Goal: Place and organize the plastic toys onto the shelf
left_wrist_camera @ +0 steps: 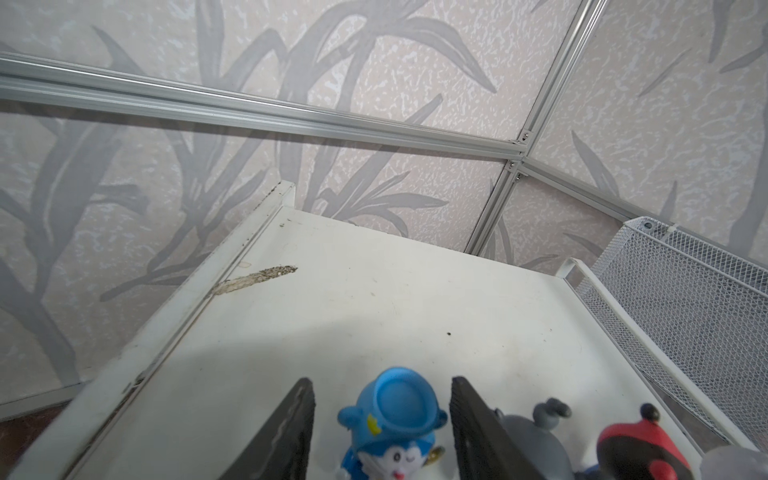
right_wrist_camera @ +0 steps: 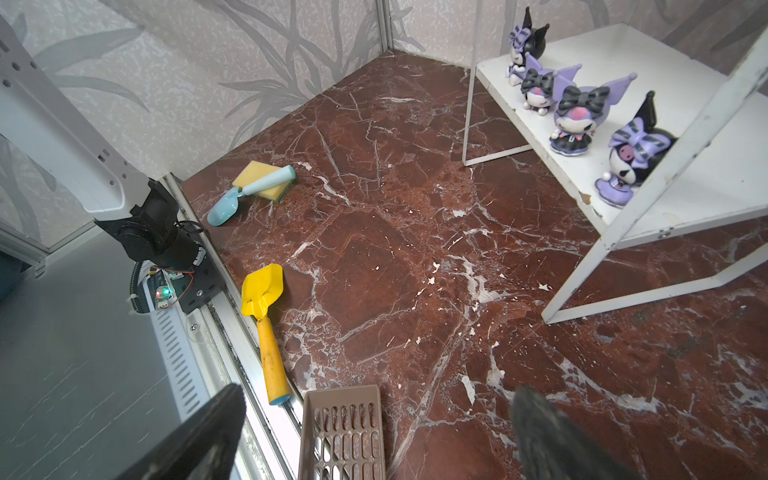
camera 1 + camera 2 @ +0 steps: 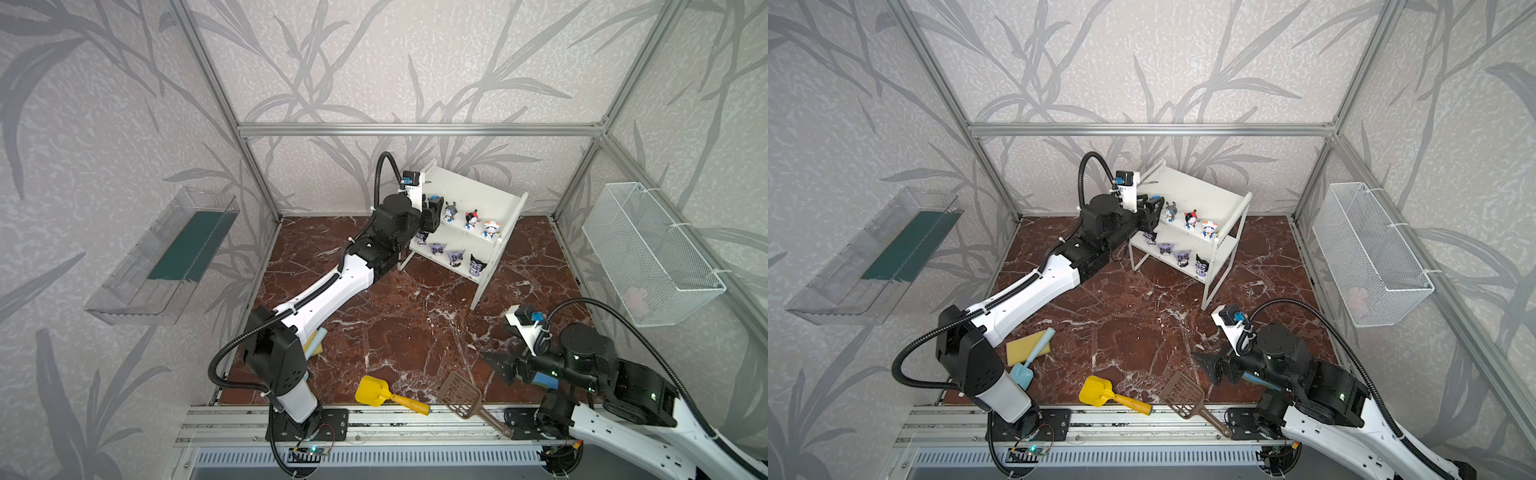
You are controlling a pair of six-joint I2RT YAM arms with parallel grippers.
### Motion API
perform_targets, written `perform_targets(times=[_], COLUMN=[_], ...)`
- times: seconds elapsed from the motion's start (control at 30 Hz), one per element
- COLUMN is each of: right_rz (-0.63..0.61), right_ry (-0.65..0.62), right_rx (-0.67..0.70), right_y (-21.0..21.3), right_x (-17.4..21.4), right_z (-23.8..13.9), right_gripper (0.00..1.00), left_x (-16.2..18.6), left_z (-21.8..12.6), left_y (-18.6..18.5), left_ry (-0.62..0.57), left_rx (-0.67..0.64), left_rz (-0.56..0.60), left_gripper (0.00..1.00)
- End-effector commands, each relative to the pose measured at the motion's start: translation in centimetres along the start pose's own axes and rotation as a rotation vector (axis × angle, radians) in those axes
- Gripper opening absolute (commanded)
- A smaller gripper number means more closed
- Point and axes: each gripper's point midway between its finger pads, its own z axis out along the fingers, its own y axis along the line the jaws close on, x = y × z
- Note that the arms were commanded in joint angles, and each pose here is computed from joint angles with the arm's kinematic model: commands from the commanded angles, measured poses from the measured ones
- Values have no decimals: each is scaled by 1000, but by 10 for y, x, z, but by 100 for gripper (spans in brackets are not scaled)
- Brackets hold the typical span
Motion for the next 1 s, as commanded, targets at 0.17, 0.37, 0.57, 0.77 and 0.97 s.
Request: perform_targets(times=[0.17,0.37,0.57,0.77,0.97], right_rz=[-8,28,252,446,635], right_ry=[-32,-26,40,49,74], right_rx=[-7,113,665,786,895], right_y=[3,-18,-108,-153,-225], right_x=[-11,-9,29,50,69], right_z=[-3,4,-7,-3,2], right_gripper=[99,99,99,99,99], left_x=[-50,-72,-49,26,90], left_z=[-40,-86,-142,-192,-235], left_y=[-1,13,66,156,223], left_ry=[-127,-187,-142,68,222], left_rx=[-24,-95,-327,-706,-945], left_rz=[34,75,113,175,173], left_gripper=[87,99,99,99,100])
